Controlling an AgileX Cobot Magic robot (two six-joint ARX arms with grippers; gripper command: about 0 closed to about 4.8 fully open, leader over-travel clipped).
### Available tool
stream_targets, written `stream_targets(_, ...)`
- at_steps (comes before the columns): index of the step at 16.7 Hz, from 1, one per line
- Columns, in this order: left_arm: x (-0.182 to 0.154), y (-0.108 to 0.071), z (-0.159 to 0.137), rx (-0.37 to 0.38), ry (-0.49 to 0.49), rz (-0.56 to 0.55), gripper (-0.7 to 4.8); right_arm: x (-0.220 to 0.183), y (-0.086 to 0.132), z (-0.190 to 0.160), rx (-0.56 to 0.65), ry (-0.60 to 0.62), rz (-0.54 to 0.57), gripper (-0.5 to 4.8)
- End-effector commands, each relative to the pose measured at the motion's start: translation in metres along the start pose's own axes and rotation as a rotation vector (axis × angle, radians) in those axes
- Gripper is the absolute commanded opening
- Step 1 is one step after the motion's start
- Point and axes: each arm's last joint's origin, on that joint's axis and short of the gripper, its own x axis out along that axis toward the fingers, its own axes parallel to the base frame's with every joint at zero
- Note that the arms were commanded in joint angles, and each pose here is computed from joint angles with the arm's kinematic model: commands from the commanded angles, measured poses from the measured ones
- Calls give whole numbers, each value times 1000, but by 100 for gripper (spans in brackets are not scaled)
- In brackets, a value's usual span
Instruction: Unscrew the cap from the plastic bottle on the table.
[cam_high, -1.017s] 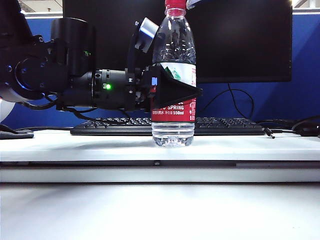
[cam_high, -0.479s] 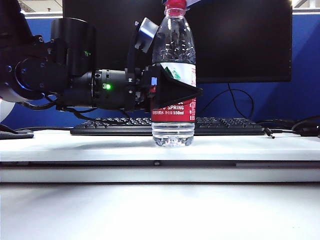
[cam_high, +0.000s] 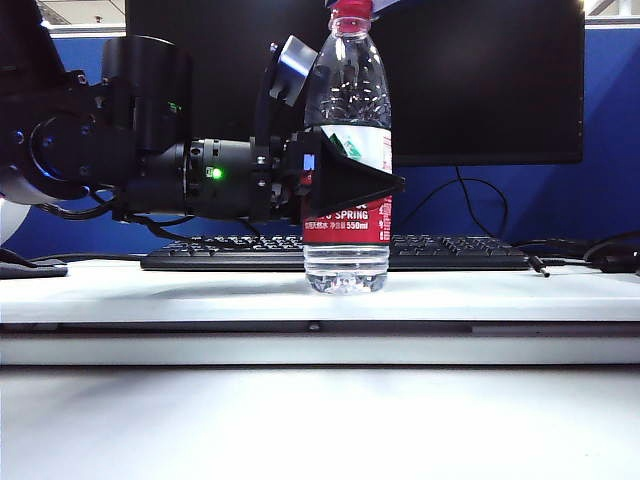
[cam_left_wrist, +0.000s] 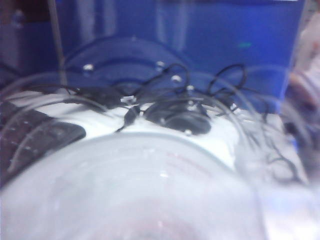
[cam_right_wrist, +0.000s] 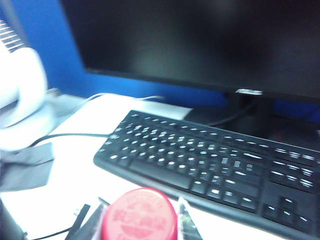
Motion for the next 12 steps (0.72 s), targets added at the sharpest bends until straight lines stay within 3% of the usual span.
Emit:
stream_targets(1,0,-1,-5,-32,25,-12,272,4,-13,2,-38,43,106,116)
stream_targets(7,0,-1,-5,-32,25,-12,272,13,-66,1,-6,207,552,116)
stream_targets(12,0,-1,-5,-31,25,-12,272,13,-73,4,-15,177,567,116)
